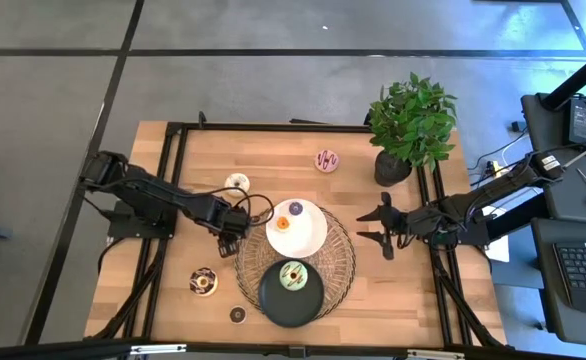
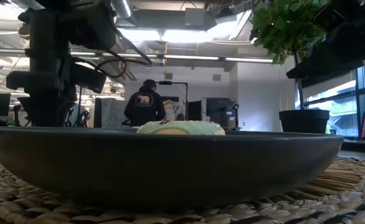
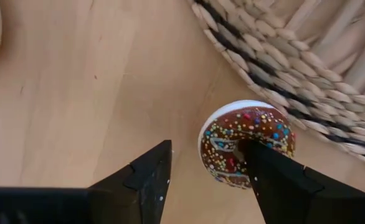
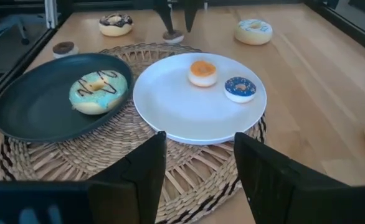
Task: Pick & Place donuts
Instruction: Put the small brown doughnut on the white plate
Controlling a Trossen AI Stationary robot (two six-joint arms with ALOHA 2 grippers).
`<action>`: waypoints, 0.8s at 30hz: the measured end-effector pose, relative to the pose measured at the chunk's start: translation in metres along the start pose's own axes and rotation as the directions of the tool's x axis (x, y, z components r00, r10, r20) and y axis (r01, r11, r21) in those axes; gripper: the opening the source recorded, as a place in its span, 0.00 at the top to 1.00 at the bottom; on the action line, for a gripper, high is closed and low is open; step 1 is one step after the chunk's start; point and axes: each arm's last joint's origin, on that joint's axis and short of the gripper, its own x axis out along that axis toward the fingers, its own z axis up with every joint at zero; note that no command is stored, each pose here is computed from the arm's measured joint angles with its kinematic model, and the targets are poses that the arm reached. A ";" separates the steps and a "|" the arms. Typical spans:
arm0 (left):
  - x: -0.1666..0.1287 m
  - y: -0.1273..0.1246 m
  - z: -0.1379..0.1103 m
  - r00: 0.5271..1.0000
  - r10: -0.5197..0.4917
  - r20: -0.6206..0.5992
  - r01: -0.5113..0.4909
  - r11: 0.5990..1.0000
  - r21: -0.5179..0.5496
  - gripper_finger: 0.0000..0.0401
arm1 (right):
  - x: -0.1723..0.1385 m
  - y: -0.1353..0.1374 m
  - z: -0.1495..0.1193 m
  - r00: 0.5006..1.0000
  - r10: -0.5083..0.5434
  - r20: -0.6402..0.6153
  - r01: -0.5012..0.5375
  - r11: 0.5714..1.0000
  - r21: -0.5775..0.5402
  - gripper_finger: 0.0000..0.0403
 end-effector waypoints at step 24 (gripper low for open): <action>-0.001 -0.001 -0.002 0.996 -0.069 -0.062 0.069 0.998 0.007 0.79 | 0.002 0.000 -0.001 1.000 -0.005 -0.010 0.005 1.000 -0.005 0.53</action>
